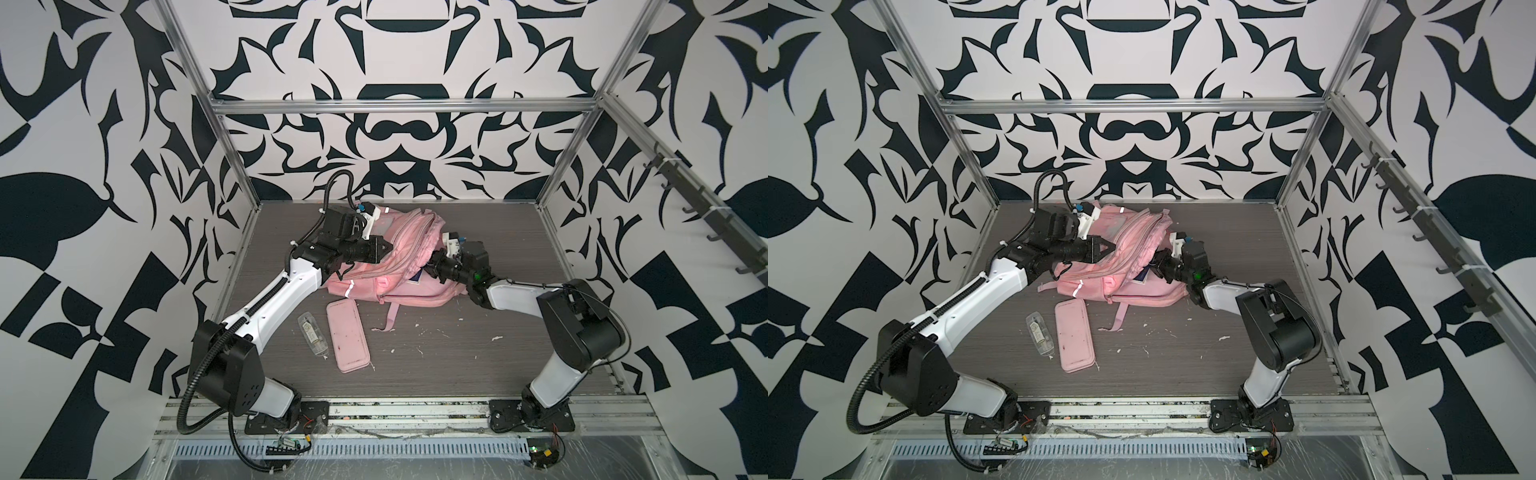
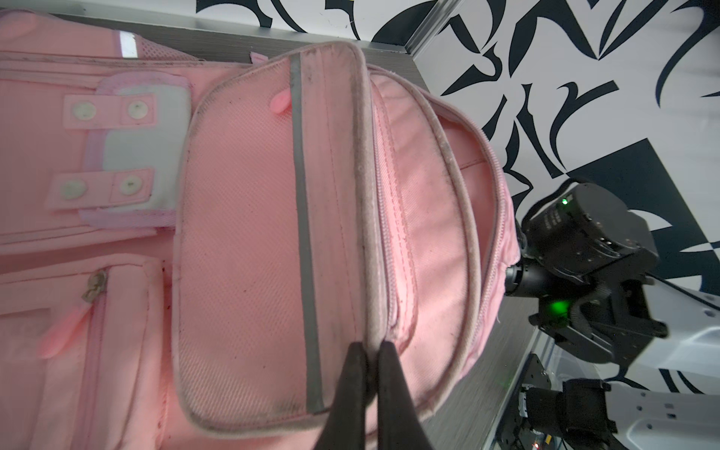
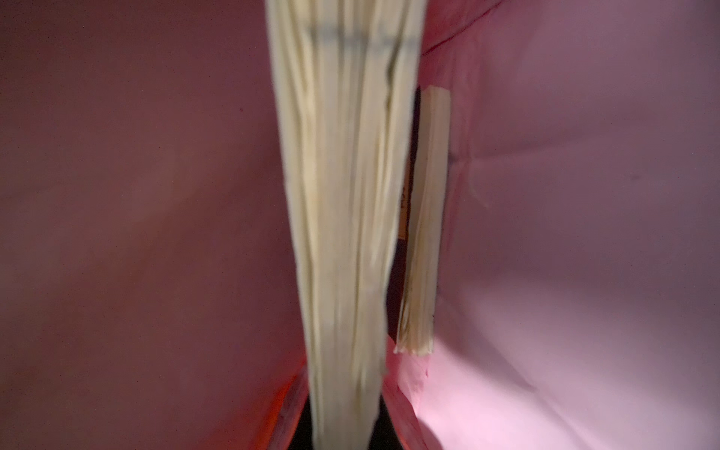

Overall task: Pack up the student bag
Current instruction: 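Hold the backpack open with the left gripper while the right lowers the book inside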

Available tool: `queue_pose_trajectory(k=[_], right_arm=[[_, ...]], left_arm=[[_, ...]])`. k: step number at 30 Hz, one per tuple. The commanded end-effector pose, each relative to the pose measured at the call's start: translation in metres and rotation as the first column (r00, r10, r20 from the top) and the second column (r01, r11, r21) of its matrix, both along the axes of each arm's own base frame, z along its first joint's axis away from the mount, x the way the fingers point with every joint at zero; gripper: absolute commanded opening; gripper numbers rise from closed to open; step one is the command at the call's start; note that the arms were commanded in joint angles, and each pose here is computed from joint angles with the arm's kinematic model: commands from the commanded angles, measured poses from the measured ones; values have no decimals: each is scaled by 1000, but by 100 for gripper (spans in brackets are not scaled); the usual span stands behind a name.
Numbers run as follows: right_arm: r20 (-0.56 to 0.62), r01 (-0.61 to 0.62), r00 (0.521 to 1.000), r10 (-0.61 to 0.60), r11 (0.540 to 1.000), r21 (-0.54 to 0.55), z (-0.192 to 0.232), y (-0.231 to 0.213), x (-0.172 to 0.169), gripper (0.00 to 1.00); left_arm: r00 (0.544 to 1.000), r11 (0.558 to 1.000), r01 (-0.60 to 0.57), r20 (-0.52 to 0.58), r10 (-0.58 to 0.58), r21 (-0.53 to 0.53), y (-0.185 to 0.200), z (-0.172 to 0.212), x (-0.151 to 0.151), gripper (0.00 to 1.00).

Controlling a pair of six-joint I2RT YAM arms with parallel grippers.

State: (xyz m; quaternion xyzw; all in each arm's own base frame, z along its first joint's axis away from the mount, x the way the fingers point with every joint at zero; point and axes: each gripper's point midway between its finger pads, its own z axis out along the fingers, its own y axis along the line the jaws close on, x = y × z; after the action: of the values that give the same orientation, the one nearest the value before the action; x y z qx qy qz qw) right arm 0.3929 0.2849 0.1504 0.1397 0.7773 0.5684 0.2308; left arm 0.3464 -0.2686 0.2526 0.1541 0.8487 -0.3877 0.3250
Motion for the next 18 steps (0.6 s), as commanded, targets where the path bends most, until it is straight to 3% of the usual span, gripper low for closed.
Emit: queue_pose_trajectory(k=[1,11,18], right_arm=[[151,-42,988,23,992,120,49,25,16,0],[153,-106,985,75,973,206,33,76,43,0],[101,-154,984,147,986,57,9,98,40,0]], left_arm=[[998,991,32,59,-24,-131,-5,41,-3,0],[999,987,46,28,-42,-155,-6,36,-6,0],[999,986,41,22,-38,-159,1,33,-8,0]])
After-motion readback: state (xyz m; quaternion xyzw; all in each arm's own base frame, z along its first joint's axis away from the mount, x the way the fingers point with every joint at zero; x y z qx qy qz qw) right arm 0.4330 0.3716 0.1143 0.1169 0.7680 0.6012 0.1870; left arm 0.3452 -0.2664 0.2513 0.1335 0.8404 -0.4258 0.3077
